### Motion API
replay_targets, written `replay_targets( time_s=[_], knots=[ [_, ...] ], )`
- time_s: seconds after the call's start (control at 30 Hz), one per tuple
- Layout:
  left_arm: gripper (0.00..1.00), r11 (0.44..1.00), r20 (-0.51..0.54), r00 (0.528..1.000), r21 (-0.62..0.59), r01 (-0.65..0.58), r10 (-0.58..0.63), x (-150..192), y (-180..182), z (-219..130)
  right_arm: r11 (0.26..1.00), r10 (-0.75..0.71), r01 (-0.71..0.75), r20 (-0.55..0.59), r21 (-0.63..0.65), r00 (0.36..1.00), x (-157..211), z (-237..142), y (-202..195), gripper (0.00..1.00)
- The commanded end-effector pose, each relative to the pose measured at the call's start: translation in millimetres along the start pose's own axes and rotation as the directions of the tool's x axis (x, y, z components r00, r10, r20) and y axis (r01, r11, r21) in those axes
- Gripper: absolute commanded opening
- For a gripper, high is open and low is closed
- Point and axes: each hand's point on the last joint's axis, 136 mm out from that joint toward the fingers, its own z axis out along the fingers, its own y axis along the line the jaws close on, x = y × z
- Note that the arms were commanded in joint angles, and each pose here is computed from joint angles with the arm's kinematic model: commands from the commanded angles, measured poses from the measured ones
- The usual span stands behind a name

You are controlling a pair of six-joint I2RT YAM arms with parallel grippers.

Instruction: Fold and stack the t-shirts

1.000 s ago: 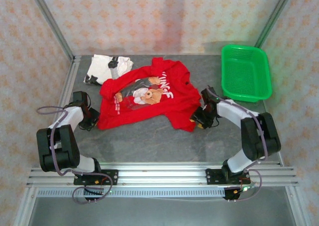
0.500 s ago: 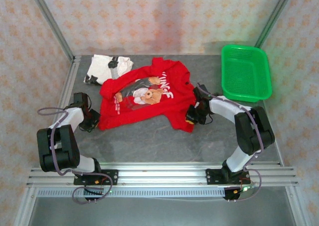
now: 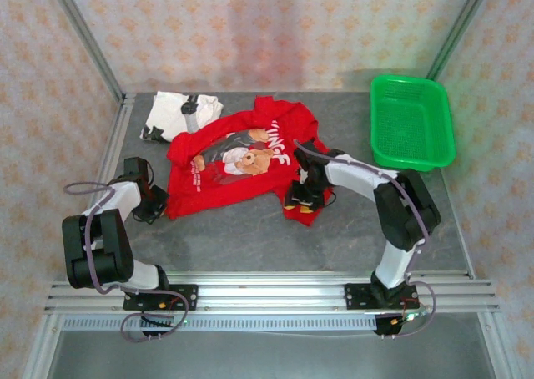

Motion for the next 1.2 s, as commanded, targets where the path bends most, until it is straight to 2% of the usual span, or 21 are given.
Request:
replay_targets(
  time_s=[0.0,0.03,0.07,0.1,0.17,0.23,0.33,0.53,0.8,1.0,1.17],
  knots=[
    [0.12,1.0,-0.007,1.0,-0.015,-0.028,0.028,3,4,3,1.0,0.008,-0.007,0.074,-0.008,0.997,6,-38,2,0.59],
    [0.24,1.0,-0.006,1.0,-0.013,-0.026,0.026,3,4,2,1.0,0.019,-0.019,0.093,-0.008,0.995,10,-47,1,0.6],
    [0.4,1.0,0.0,1.0,-0.013,-0.018,0.018,2,4,0,0.999,0.037,-0.037,0.113,-0.001,0.993,14,-56,-3,0.61],
    [0.5,1.0,0.005,1.0,-0.008,-0.011,0.011,0,4,-2,0.998,0.063,-0.063,0.127,-0.002,0.99,18,-63,-7,0.62],
    [0.61,1.0,0.024,1.0,0.011,0.005,-0.005,-4,2,-11,0.991,0.135,-0.136,0.14,-0.002,0.981,28,-74,-22,0.62],
    [0.65,0.999,0.029,1.0,0.038,0.009,-0.01,-7,-3,-19,0.978,0.209,-0.21,0.142,-0.01,0.968,37,-77,-36,0.62],
    [0.66,0.997,0.03,0.999,0.082,0.011,-0.013,-8,-13,-28,0.956,0.292,-0.287,0.124,-0.052,0.948,45,-66,-53,0.59],
    [0.65,0.993,-0.006,1.0,0.115,0.014,-0.013,-5,-20,-22,0.94,0.291,-0.271,0.077,-0.207,0.953,32,-37,-35,0.5],
    [0.6,0.994,-0.045,0.999,0.11,0.02,-0.015,0,-18,-2,0.943,0.297,-0.285,0.052,-0.173,0.953,28,-15,-44,0.4],
    [0.55,0.995,-0.037,0.999,0.1,0.023,-0.02,-3,-16,7,0.944,0.304,-0.293,0.058,-0.151,0.951,21,-5,-48,0.33],
    [0.42,0.997,-0.043,0.999,0.074,0.03,-0.027,-6,-13,21,0.944,0.318,-0.31,0.058,-0.11,0.946,15,3,-55,0.19]
  ],
)
